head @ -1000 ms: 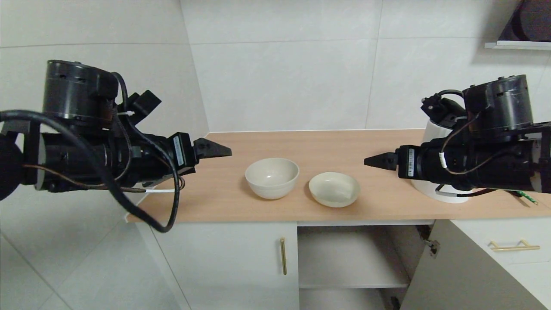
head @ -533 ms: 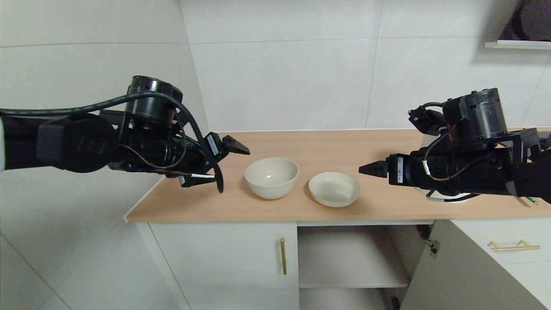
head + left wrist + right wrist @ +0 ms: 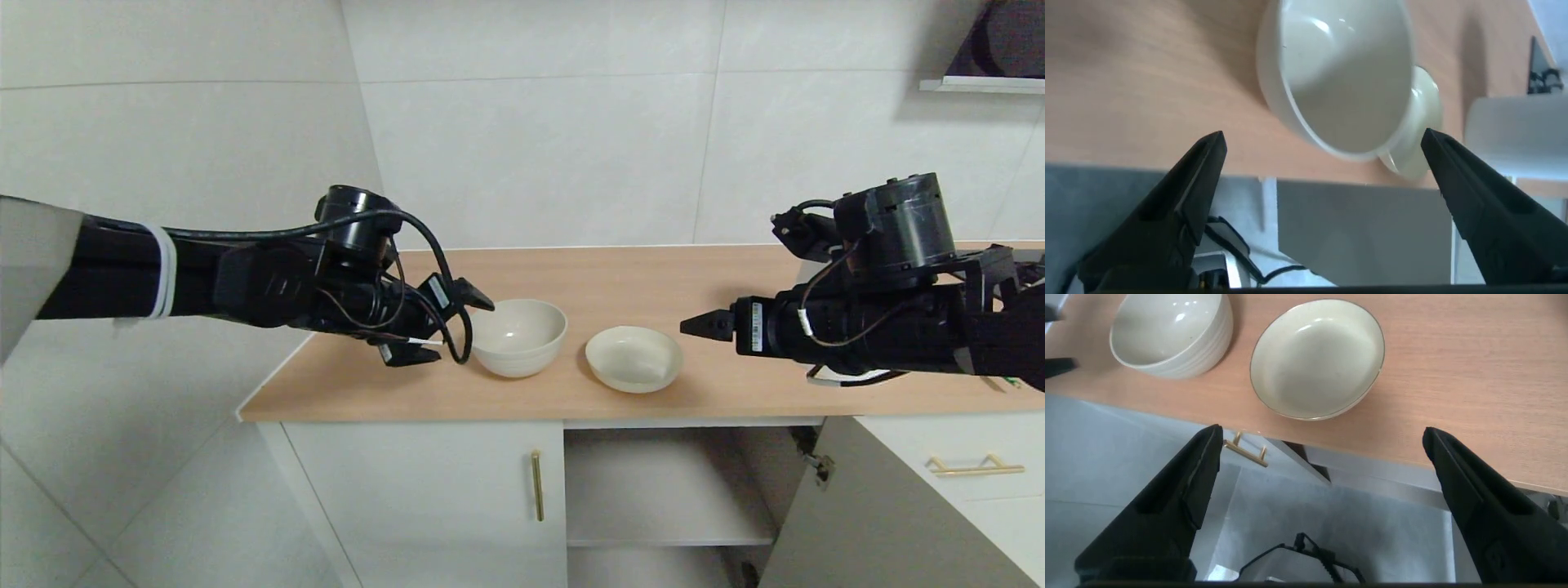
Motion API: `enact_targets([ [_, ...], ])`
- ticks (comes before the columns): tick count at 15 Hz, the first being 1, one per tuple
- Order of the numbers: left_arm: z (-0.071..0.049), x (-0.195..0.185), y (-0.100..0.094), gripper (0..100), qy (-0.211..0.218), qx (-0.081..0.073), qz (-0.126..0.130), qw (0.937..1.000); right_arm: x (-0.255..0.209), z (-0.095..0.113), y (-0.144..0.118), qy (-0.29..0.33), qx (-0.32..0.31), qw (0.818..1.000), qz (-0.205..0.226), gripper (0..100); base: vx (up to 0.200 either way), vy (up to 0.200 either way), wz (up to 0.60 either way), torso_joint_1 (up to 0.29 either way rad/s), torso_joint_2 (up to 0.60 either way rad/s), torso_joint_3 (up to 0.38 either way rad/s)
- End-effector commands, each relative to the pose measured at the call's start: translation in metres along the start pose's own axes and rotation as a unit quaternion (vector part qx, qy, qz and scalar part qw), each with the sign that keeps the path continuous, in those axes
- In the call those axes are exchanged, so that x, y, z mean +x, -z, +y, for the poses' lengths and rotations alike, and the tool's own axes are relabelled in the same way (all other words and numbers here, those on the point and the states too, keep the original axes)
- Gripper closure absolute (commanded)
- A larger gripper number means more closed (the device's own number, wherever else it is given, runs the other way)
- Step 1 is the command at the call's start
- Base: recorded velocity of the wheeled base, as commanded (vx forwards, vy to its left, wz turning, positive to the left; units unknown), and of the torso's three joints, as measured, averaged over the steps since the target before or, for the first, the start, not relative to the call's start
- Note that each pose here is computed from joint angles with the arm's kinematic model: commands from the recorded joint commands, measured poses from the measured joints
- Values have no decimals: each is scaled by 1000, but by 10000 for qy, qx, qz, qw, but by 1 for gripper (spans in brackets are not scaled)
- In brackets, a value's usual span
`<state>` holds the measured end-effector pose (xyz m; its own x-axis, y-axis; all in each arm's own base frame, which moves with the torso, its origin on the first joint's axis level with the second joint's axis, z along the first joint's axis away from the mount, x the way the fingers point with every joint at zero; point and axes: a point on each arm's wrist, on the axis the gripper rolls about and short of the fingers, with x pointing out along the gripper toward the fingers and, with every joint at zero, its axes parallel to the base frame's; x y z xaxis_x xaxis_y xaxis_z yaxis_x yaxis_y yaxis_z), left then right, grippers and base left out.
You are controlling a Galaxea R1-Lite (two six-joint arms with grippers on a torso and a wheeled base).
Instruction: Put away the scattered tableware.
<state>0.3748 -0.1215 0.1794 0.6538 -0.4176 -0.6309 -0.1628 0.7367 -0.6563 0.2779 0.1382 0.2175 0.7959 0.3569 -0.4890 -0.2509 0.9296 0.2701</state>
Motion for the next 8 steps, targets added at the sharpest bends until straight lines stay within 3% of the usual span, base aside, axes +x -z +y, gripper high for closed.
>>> enact_targets([
  [1, 8, 28, 0, 0, -154, -102, 137, 9997, 0, 0, 0, -5, 0, 10000, -1, 0, 0, 0, 0, 0, 0, 0],
  [3, 10, 36, -2, 0, -185, -174, 145, 9996, 1, 0, 0, -2, -1, 10000, 6, 0, 0, 0, 0, 0, 0, 0],
  [8, 13, 45, -2, 0, -256, -187, 167, 9994, 1, 0, 1, 15, -1, 10000, 9, 0, 0, 0, 0, 0, 0, 0],
])
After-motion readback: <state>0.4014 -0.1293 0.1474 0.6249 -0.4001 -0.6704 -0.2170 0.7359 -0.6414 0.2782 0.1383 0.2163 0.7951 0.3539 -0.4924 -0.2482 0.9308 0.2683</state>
